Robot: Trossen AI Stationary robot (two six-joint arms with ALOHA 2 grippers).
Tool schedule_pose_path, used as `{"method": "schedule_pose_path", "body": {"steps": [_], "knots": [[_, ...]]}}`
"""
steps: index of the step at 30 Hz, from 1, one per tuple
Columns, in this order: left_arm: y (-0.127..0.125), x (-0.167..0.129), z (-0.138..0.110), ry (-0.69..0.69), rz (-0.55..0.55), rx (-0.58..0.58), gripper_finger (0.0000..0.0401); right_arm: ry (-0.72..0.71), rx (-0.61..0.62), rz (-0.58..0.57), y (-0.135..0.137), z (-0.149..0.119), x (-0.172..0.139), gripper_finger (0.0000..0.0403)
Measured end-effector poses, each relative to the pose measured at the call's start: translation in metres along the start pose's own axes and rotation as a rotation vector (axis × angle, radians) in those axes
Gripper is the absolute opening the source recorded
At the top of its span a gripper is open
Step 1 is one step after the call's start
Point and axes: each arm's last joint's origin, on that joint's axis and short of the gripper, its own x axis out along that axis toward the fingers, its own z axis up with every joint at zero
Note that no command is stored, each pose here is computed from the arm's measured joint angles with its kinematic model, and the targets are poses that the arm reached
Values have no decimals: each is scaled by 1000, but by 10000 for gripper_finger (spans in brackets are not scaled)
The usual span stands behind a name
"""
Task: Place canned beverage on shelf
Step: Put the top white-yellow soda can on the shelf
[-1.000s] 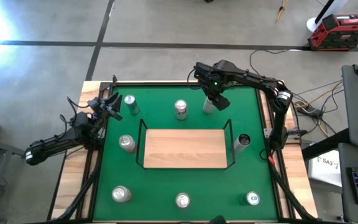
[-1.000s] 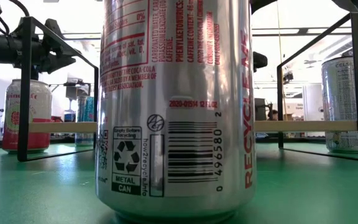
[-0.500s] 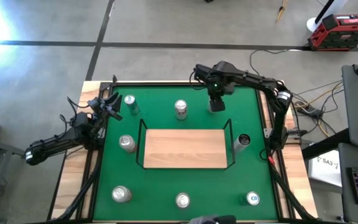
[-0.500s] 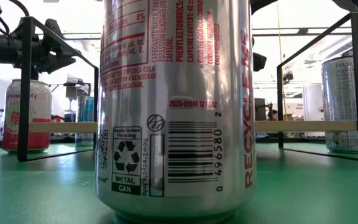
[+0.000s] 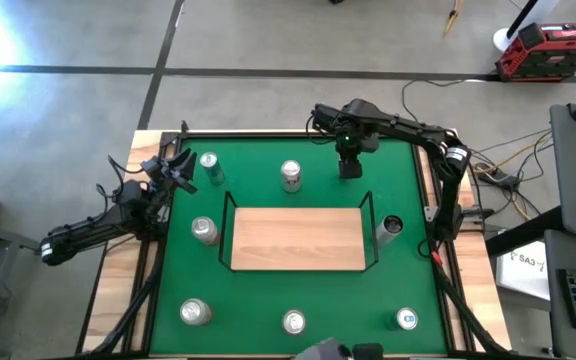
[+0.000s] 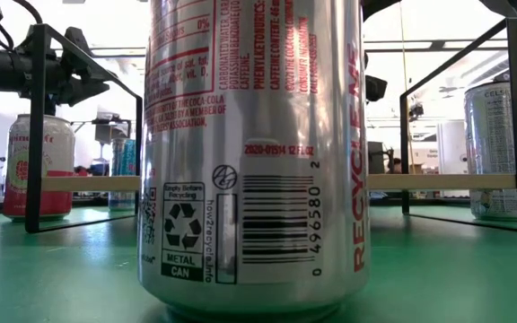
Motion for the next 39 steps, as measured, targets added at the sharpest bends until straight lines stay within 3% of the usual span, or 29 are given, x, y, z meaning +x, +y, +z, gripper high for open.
{"method": "schedule_pose_path", "body": {"steps": [10,17,26,39], "knots": [[0,0,0,0,0,0,137,-4,20,-6,0,0,1,275],[0,0,0,0,0,0,137,-6,-95,-13,-1,-2,3,281],[0,0,0,1,0,0,137,-20,-144,-26,-3,0,3,287],[0,0,0,0,0,0,137,-21,-234,-27,8,8,3,389]]}}
